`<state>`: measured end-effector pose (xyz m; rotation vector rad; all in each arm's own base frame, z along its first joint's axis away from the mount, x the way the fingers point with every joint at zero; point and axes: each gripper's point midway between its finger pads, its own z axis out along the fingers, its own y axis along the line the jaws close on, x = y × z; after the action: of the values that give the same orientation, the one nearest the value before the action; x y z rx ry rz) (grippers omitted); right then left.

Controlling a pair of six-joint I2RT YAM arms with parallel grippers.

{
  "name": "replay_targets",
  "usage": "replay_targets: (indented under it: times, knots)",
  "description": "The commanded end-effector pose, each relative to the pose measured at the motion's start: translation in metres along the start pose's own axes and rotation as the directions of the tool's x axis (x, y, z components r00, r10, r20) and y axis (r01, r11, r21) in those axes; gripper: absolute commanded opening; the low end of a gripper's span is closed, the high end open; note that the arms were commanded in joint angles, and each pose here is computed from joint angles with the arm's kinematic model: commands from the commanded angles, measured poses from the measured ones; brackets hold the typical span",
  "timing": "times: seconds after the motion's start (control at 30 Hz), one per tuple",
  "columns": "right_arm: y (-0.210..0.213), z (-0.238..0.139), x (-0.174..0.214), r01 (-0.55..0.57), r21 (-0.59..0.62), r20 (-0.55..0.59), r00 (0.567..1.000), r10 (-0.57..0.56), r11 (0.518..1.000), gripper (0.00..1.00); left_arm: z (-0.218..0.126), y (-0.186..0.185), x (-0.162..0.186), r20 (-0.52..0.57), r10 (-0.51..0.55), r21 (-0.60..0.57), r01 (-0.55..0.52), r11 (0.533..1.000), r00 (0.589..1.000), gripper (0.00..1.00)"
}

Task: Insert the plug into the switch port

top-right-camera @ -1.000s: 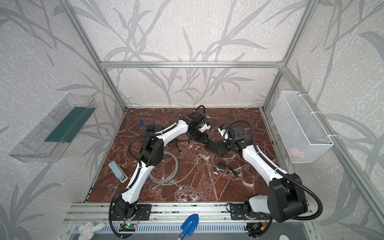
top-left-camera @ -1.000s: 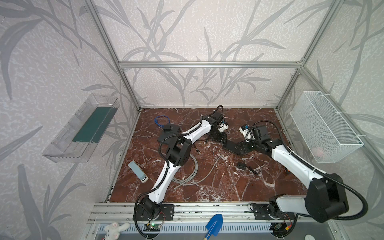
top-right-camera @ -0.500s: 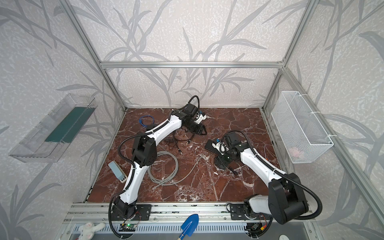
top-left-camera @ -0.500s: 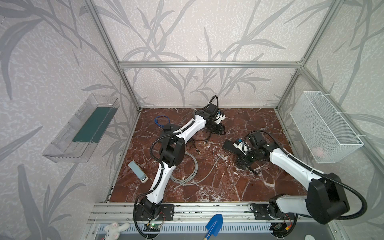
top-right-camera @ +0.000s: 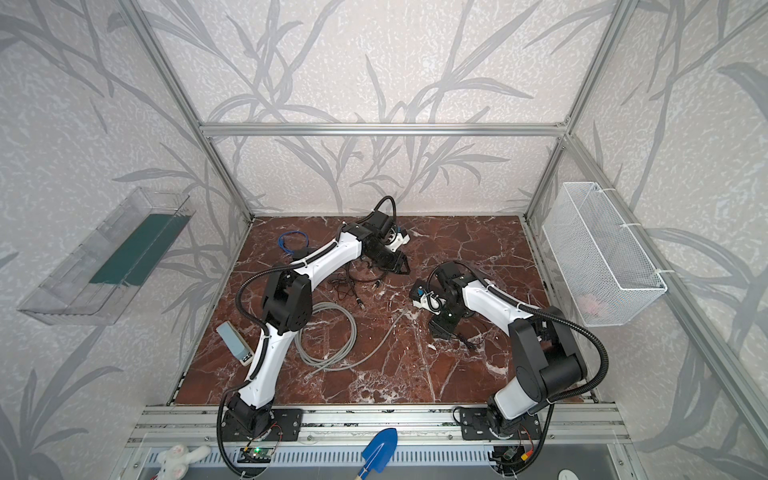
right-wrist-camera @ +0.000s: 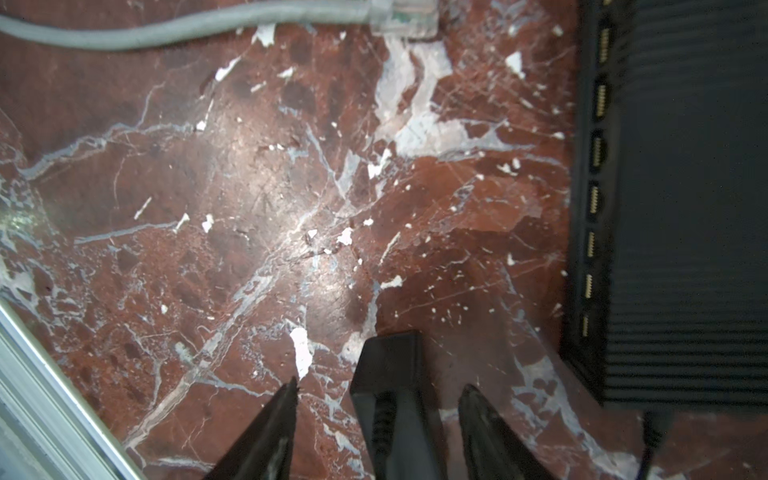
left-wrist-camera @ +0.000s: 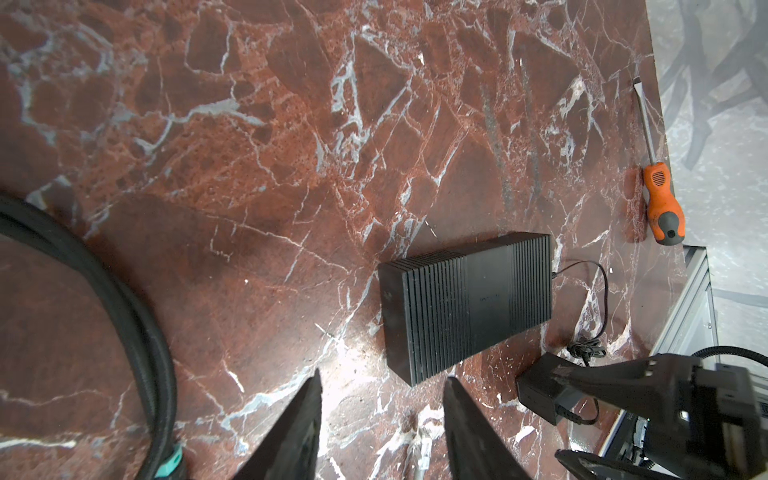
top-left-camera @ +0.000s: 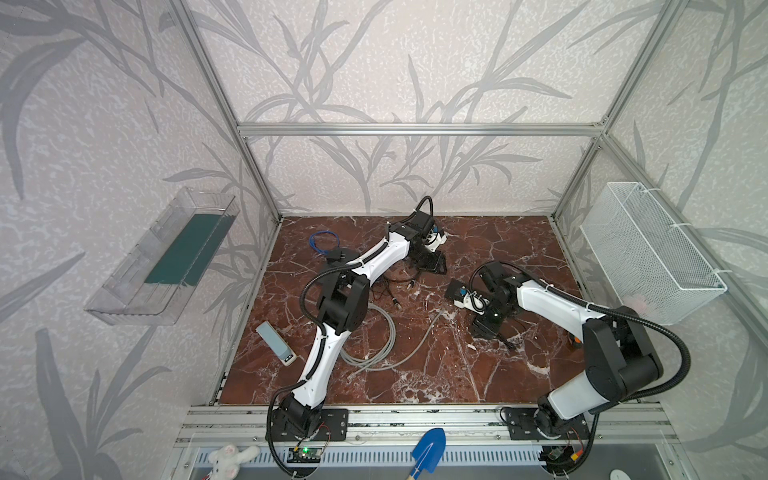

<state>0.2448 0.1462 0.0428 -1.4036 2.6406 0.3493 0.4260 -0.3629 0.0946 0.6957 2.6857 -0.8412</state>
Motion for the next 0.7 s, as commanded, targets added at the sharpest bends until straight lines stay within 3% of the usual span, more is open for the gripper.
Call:
replay_targets:
  times: [0.0, 0.07, 0.2, 0.4, 0.53, 0.67]
  knots:
    - [-0.003, 0.008, 0.011, 0.006, 0.020, -0.055, 0.998, -0.005, 1.000, 0.52, -0.025, -0.011, -0.010, 0.048, 0.025, 0.004, -0.025, 1.000, 0.999, 0.49]
    - [-0.011, 0.013, 0.012, 0.004, 0.056, -0.070, 0.998, 0.000, 0.998, 0.38, -0.025, -0.010, -0.010, 0.050, 0.020, 0.007, -0.020, 1.000, 0.999, 0.49]
    - [-0.014, 0.014, 0.013, 0.012, 0.068, -0.088, 0.996, -0.006, 0.998, 0.30, -0.026, -0.011, -0.008, 0.044, 0.022, 0.015, -0.023, 1.000, 0.999, 0.48]
    - [-0.027, -0.028, -0.016, -0.001, 0.154, 0.040, 0.999, -0.006, 0.988, 0.24, -0.029, -0.009, -0.008, 0.049, 0.021, -0.001, -0.021, 1.000, 0.999, 0.48]
    - [-0.074, -0.074, -0.046, -0.196, 0.277, 0.269, 0.956, 0.120, 0.941, 0.24, -0.031, -0.012, -0.011, 0.054, 0.021, 0.002, -0.021, 1.000, 0.998, 0.48]
    - [-0.138, -0.099, -0.040, -0.439, 0.382, 0.390, 0.874, 0.288, 0.813, 0.23, -0.034, -0.013, -0.012, 0.054, 0.026, 0.001, -0.026, 1.000, 0.998, 0.48]
